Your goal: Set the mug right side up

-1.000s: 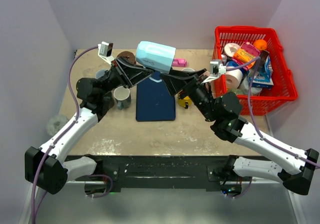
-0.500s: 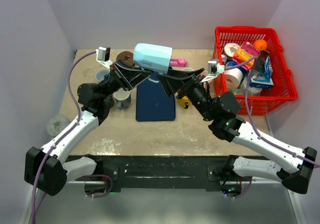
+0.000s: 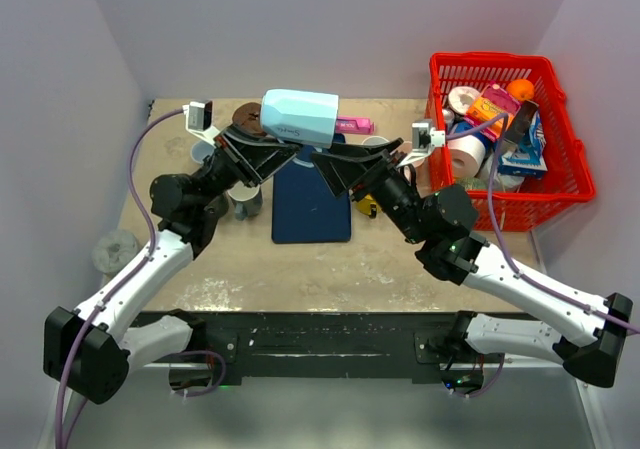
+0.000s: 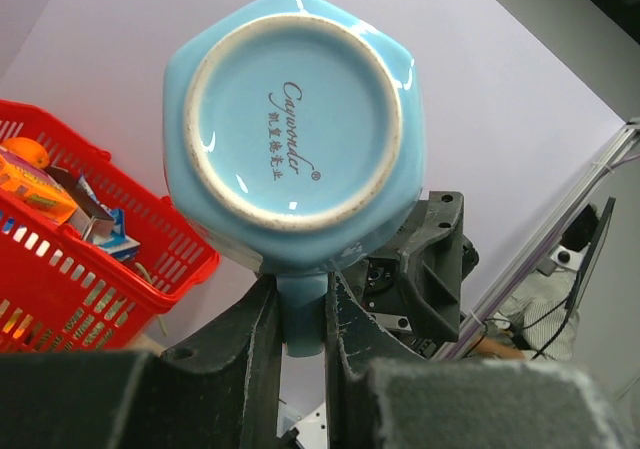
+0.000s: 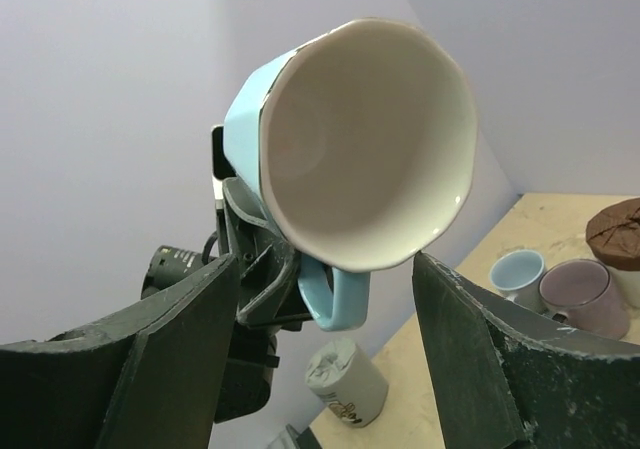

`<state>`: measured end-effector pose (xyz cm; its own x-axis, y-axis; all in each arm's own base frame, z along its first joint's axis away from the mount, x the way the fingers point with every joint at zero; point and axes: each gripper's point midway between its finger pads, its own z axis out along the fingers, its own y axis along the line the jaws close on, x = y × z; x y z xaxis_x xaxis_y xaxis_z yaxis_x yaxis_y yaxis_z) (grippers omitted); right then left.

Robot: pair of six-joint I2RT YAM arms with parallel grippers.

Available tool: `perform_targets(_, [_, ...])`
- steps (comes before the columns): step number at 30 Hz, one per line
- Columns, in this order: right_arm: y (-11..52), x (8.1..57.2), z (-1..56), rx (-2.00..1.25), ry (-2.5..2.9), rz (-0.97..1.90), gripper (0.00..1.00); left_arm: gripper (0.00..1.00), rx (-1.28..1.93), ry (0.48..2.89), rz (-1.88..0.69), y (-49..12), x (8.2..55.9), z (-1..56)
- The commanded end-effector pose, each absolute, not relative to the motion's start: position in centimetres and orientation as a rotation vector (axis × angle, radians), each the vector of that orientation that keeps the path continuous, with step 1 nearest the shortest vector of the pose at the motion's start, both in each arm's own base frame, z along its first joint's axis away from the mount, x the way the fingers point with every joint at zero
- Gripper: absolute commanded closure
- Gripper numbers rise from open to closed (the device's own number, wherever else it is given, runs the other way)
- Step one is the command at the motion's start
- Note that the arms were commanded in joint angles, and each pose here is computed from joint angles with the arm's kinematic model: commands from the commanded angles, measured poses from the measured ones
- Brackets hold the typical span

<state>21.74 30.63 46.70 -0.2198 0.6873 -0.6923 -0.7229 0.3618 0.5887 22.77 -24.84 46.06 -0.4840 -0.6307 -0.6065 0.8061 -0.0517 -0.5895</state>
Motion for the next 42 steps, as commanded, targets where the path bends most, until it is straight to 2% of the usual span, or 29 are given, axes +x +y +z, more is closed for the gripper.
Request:
perform_targets(1, [30.6,20.7,47.9,-0.047,1.2,1.355,0.28,1.0,0.251,0.945,-1.664,-23.0,20.7,49.9])
perform_targets(6, [29.8,20.8,47.5,-0.023,1.205,1.326,0.27,1.0,0.258,0.95,-1.636,-23.0,20.7,50.1])
perform_targets(14, [32.4,19.5,48.9,-0.186,1.152,1.389,0.31,1.0,0.28,0.939,-1.733,-23.7,20.2,50.0])
perform_targets(21, [32.6,19.8,48.8,-0.167,1.143,1.393,0.49,1.0,0.286,0.939,-1.749,-23.8,20.0,49.9])
perform_targets(23, [32.1,19.9,49.0,-0.147,1.128,1.392,0.59,1.0,0.286,0.939,-1.749,-23.8,20.0,49.9])
perform_targets(25, [31.8,19.7,49.2,-0.14,1.115,1.394,0.64,1.0,0.286,0.942,-1.75,-23.9,20.0,49.8])
perform_targets(29, [31.0,19.4,49.4,-0.128,1.086,1.397,0.62,1.0,0.285,0.94,-1.756,-23.9,19.9,49.7])
perform_targets(30, [30.9,19.4,49.5,-0.124,1.083,1.396,0.56,1.0,0.285,0.938,-1.757,-23.9,19.9,49.7])
perform_targets(32, [30.7,19.3,49.6,-0.122,1.077,1.395,0.49,1.0,0.284,0.937,-1.764,-23.9,19.8,49.7])
perform_targets(35, [30.6,19.4,49.7,-0.117,1.077,1.39,0.48,1.0,0.286,0.937,-1.775,-24.0,19.8,49.6])
perform_targets(38, [30.9,19.4,49.6,-0.127,1.085,1.388,0.63,1.0,0.285,0.94,-1.782,-24.1,19.8,49.4])
perform_targets(40, [31.2,19.4,49.4,-0.142,1.095,1.39,0.67,1.0,0.29,0.938,-1.785,-24.2,19.8,49.4])
perform_targets(42, [31.4,19.3,49.5,-0.151,1.096,1.394,0.68,1.0,0.289,0.942,-1.788,-24.2,19.8,49.3])
